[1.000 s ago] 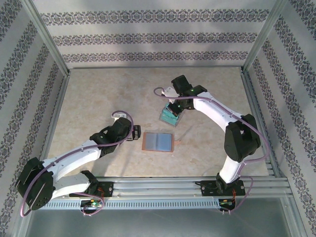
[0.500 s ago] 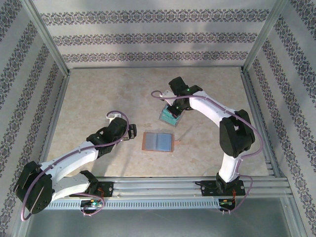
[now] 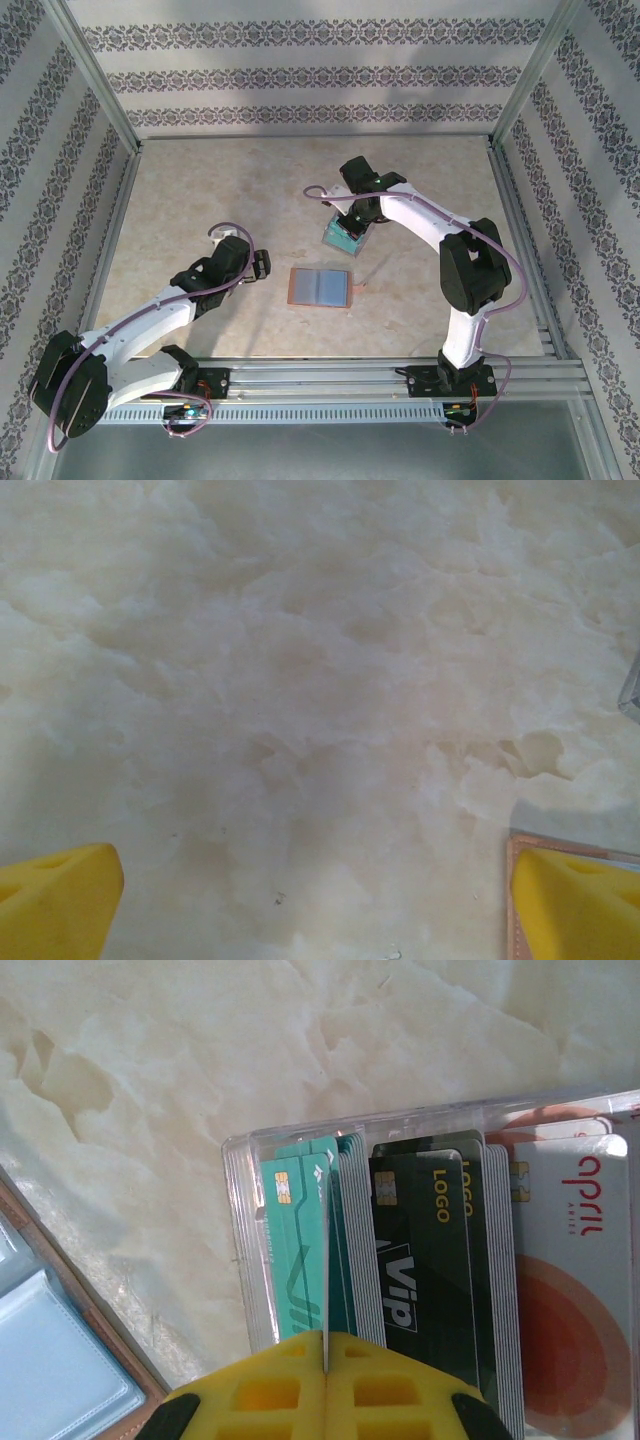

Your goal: Take the credit cards out of the card holder

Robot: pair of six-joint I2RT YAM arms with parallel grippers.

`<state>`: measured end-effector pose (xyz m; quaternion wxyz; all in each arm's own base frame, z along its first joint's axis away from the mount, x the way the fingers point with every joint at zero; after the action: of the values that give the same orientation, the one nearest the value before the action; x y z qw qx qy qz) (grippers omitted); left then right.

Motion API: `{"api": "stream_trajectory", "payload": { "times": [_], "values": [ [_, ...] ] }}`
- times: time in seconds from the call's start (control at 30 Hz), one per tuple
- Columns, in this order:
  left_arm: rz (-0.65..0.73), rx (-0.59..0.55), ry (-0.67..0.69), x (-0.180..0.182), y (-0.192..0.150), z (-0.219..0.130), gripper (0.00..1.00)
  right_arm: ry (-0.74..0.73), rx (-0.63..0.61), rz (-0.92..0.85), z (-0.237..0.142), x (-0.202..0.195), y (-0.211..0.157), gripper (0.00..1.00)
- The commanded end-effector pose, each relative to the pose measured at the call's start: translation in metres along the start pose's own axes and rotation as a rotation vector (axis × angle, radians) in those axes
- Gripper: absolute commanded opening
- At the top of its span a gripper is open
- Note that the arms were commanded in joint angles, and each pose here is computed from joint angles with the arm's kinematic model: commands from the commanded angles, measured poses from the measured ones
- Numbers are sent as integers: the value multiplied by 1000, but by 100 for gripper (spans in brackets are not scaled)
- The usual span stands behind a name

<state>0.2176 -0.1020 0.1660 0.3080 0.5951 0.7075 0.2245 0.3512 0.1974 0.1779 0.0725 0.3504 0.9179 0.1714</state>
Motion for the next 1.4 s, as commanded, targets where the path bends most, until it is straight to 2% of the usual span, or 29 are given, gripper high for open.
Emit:
{"api": "stream_trajectory", "payload": {
  "times": [0.0, 0.47, 0.87, 1.1, 1.37],
  "values": [
    [-19, 29, 14, 7, -5, 0, 99, 36, 12, -34, 5, 5, 3, 4],
    [-32, 32, 13, 12, -2, 1, 99, 47, 48, -50, 16, 5, 2, 8],
    [-40, 26, 5, 12, 1, 1, 99, 26, 55, -52, 15, 7, 4, 19],
    [-39, 16, 5, 13, 2, -1, 99, 8, 23, -36, 1, 8, 6, 19],
    [-40, -18, 14, 17, 7, -7, 99, -68, -75, 24, -35, 11, 2, 20]
  ]
}}
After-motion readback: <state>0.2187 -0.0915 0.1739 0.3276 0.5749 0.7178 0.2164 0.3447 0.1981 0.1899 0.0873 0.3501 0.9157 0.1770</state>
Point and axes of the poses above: each hand's point on the last joint's axis, 136 mm out from that joint toward the fingers, its own z axis out along the fingers, its own x axis along the line the jaws close on, y = z × x, the point moved 9 cm from there along -z, back along the fingers, and after that the axes turned 3 degrees about z, right-handed, at the moved point
